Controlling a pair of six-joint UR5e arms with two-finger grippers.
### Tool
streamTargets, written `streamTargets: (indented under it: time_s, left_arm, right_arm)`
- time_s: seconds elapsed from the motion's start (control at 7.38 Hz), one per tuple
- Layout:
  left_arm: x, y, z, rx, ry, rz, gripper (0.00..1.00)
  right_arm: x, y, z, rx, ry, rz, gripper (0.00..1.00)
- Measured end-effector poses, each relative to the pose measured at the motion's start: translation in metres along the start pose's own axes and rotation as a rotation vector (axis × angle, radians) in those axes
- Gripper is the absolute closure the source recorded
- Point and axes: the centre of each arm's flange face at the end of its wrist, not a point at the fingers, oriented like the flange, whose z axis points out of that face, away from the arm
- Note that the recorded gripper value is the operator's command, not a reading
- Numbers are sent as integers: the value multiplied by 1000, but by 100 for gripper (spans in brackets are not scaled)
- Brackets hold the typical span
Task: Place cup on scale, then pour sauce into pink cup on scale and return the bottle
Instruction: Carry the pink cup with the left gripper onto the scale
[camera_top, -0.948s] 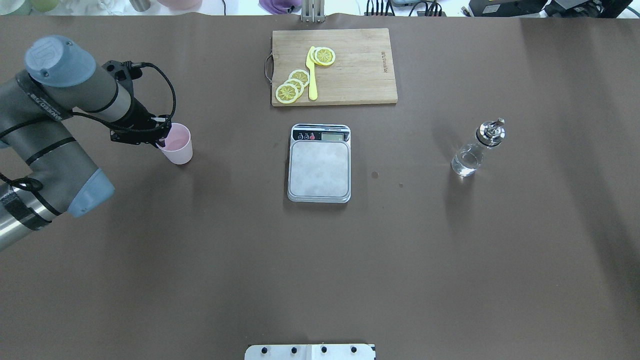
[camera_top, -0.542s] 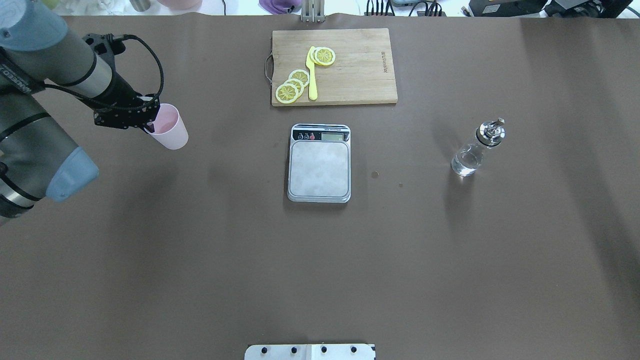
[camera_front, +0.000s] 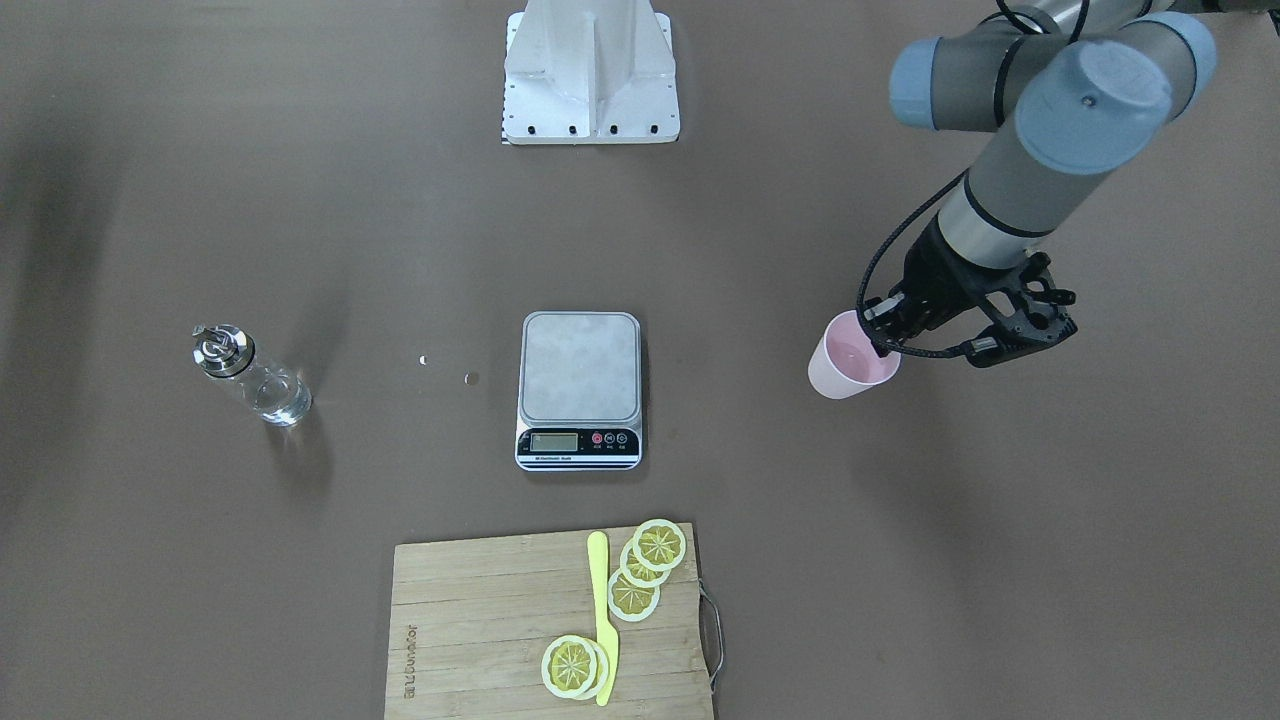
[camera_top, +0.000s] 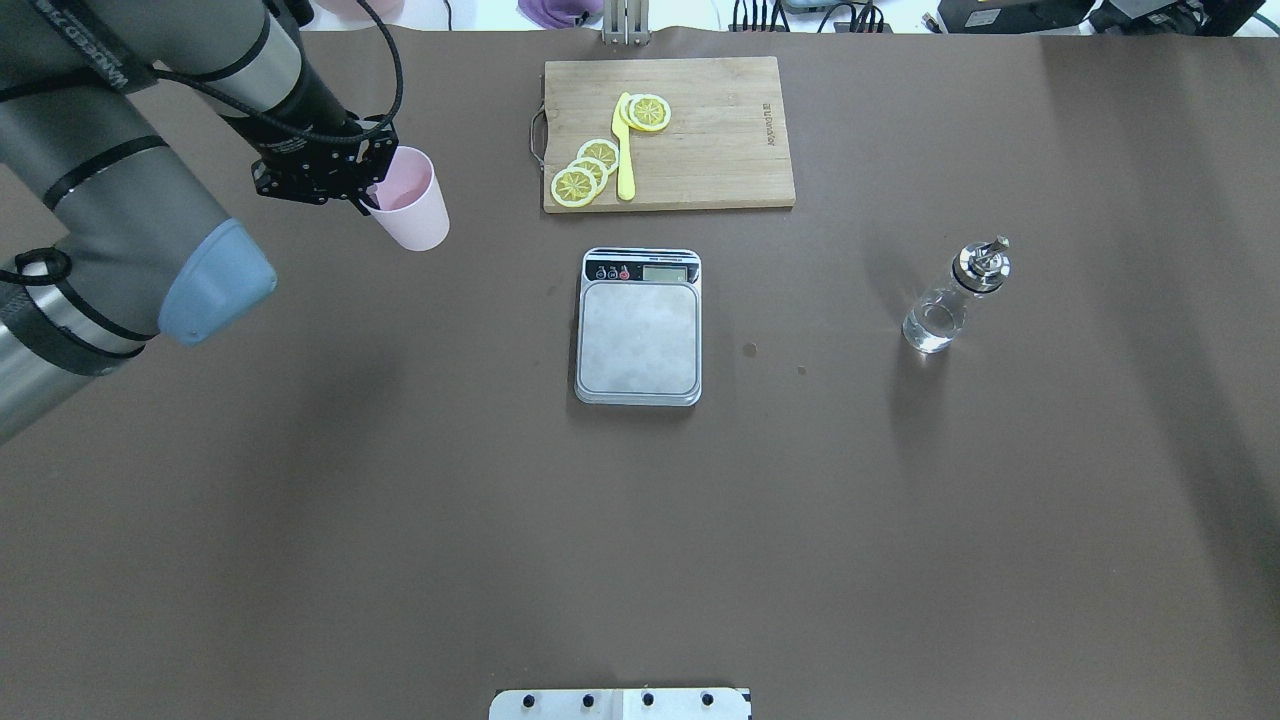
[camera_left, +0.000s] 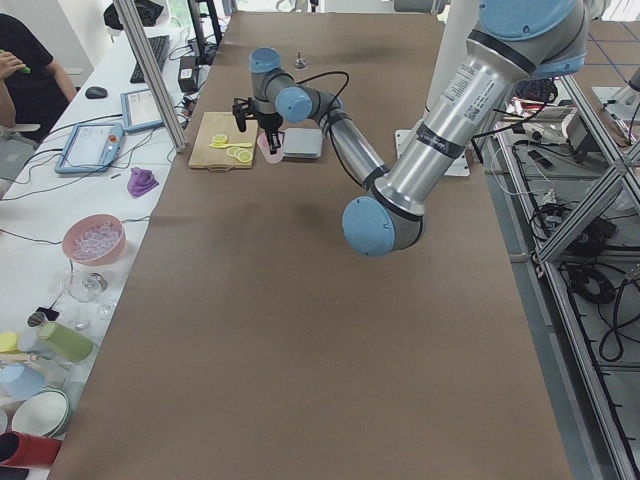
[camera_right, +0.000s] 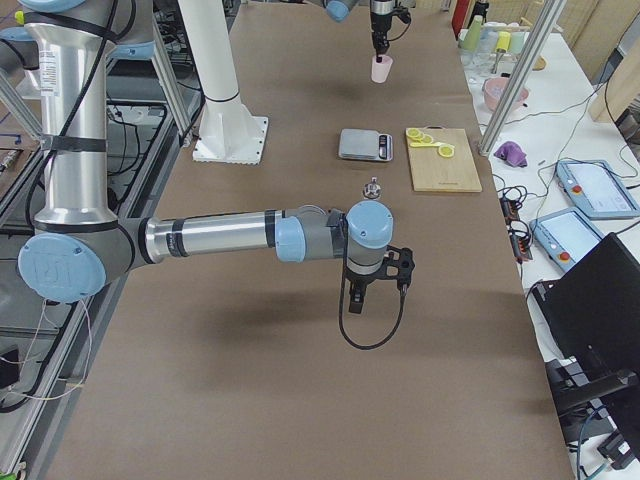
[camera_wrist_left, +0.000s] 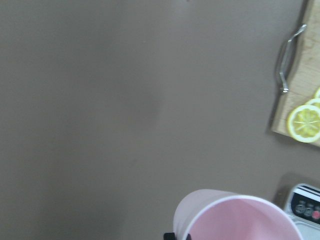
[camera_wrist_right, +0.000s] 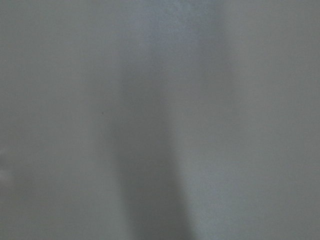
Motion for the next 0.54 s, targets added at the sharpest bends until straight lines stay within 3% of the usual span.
streamTargets:
  time_s: [0.54]
  left_arm:
    - [128,66,33,12,-15,-89,100]
  right_arm:
    - [1,0,1,-1,2,0,0]
